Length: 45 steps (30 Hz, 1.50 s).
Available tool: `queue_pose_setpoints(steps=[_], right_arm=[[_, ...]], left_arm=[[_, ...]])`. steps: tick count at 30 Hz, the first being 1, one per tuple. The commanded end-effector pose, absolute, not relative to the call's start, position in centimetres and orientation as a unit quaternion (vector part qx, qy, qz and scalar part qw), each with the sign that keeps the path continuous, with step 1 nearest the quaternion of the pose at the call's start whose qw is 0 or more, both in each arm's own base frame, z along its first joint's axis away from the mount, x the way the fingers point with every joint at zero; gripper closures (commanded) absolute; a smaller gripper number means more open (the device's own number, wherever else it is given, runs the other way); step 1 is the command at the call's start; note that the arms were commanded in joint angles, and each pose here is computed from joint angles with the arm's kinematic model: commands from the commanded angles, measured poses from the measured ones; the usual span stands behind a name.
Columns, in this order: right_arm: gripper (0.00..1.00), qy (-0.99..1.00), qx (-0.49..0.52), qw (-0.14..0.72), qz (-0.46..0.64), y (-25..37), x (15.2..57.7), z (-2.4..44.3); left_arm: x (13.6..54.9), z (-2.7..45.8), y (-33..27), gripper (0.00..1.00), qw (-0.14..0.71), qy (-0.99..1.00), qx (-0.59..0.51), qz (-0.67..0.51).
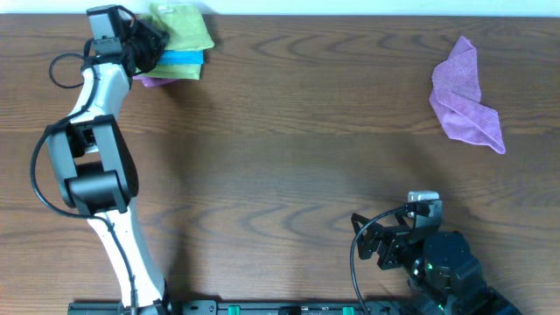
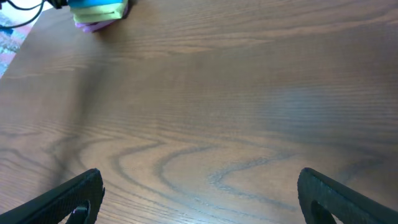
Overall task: Fold the cloth
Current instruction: 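Carry the green cloth to the top-left stack and lower it on top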
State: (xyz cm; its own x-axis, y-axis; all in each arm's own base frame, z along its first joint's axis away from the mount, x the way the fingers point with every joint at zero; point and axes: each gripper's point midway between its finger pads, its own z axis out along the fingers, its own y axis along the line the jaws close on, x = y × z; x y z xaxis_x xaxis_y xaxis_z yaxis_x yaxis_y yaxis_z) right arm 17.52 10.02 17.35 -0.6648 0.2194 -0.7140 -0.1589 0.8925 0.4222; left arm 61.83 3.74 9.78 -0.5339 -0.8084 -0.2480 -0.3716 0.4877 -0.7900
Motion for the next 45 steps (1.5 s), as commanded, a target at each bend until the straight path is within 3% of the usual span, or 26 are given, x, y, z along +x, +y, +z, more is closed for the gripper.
queue_pose_setpoints(steps=[1, 9, 13, 16, 21, 22, 35, 45], right_arm=[[0.01, 0.882, 0.018, 0.415, 0.222, 9.7, 17.7, 17.3], [0.01, 0.882, 0.018, 0.414, 0.222, 9.7, 17.7, 17.3], [0.01, 0.882, 0.018, 0.414, 0.222, 9.7, 17.7, 17.3], [0.01, 0.882, 0.018, 0.414, 0.222, 9.7, 17.7, 17.3], [0.01, 0.882, 0.018, 0.414, 0.222, 9.7, 17.7, 17.3], [0.01, 0.882, 0.018, 0.415, 0.222, 9.7, 17.7, 17.3], [0.01, 0.882, 0.018, 0.414, 0.222, 9.7, 17.7, 17.3], [0.01, 0.882, 0.018, 0.415, 0.222, 9.7, 17.7, 17.3]], left_arm=[[62.0, 10.4, 6.5, 0.94, 0.332, 0.800, -0.374, -0.331], [61.4, 10.5, 8.9, 0.93, 0.333, 0.797, -0.373, -0.338], [61.4, 10.6, 8.6, 0.61, 0.334, 0.801, -0.359, -0.343], [61.4, 10.7, 8.6, 0.45, 0.334, 0.801, -0.358, -0.344], [61.3, 10.9, 8.1, 0.07, 0.332, 0.804, -0.343, -0.354], [61.2, 11.1, 8.1, 0.04, 0.332, 0.804, -0.341, -0.358], [57.5, 17.8, 10.3, 0.04, 0.364, 0.830, -0.323, -0.273], [53.1, 19.7, 8.9, 0.04, 0.327, 0.874, -0.276, -0.230]])
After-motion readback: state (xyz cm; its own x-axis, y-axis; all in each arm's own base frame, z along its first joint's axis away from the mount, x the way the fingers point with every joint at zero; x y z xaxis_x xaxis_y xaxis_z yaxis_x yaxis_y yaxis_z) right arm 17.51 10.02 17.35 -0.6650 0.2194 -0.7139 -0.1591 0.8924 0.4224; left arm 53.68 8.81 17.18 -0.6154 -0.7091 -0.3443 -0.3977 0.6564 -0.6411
